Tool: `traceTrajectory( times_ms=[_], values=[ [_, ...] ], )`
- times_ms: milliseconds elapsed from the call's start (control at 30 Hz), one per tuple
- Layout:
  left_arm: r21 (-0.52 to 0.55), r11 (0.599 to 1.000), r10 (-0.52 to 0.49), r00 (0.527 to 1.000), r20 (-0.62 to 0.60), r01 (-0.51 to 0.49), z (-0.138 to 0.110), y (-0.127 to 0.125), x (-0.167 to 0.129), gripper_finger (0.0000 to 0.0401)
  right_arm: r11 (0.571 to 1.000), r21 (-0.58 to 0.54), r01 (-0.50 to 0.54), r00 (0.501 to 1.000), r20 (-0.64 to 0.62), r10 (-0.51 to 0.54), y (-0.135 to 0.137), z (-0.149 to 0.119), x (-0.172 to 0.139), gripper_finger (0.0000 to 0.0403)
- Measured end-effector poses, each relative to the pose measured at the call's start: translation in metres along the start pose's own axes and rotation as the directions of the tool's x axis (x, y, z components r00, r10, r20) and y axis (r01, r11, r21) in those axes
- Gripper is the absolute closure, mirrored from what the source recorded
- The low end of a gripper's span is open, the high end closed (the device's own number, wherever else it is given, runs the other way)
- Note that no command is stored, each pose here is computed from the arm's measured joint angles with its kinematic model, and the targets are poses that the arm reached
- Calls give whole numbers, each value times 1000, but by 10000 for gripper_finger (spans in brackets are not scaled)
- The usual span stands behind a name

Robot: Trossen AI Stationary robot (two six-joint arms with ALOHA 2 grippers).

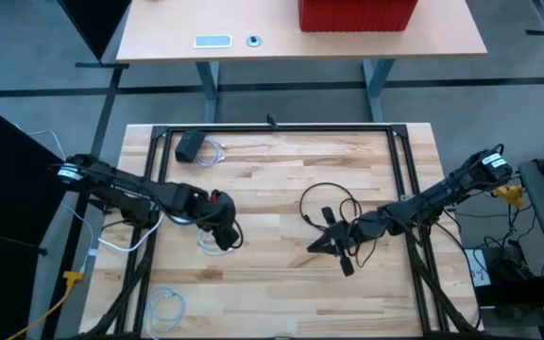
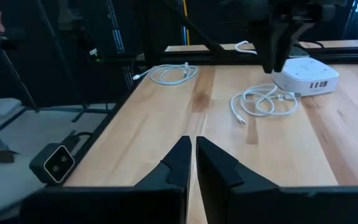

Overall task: Insert USB
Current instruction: Insert the white charger cable into the left white outlet extension

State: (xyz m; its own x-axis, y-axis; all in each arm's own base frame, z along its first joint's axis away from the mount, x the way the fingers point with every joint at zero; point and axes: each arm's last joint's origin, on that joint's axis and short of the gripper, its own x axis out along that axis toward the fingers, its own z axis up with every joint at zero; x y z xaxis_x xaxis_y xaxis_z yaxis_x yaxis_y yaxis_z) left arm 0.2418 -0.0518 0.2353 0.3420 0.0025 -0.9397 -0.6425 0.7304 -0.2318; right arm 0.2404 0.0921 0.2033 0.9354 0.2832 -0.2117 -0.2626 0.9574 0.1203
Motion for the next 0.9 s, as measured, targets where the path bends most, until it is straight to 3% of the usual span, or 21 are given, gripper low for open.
traceTrajectory(
  times_ms=[133,400,533,767,900],
  values=[
    [28,1000,4,1000,5,-5,-1,0,0,311,1000,-5,0,1000,10,0,0,2,0,394],
    [115,993,-3,1000,-6,3,-10,-6,-1,310,999,-35,22,988,151,-16,3,23,9,394],
    [144,989,-15,1000,-19,18,-21,-13,-2,310,995,-88,53,982,186,-36,3,22,28,394],
    [212,976,-35,998,-44,44,-42,-23,-5,310,967,-245,76,990,132,-45,4,14,73,394],
    [227,973,-31,999,-30,37,-47,-26,-6,310,958,-267,101,989,132,-68,-2,18,97,394]
  ],
)
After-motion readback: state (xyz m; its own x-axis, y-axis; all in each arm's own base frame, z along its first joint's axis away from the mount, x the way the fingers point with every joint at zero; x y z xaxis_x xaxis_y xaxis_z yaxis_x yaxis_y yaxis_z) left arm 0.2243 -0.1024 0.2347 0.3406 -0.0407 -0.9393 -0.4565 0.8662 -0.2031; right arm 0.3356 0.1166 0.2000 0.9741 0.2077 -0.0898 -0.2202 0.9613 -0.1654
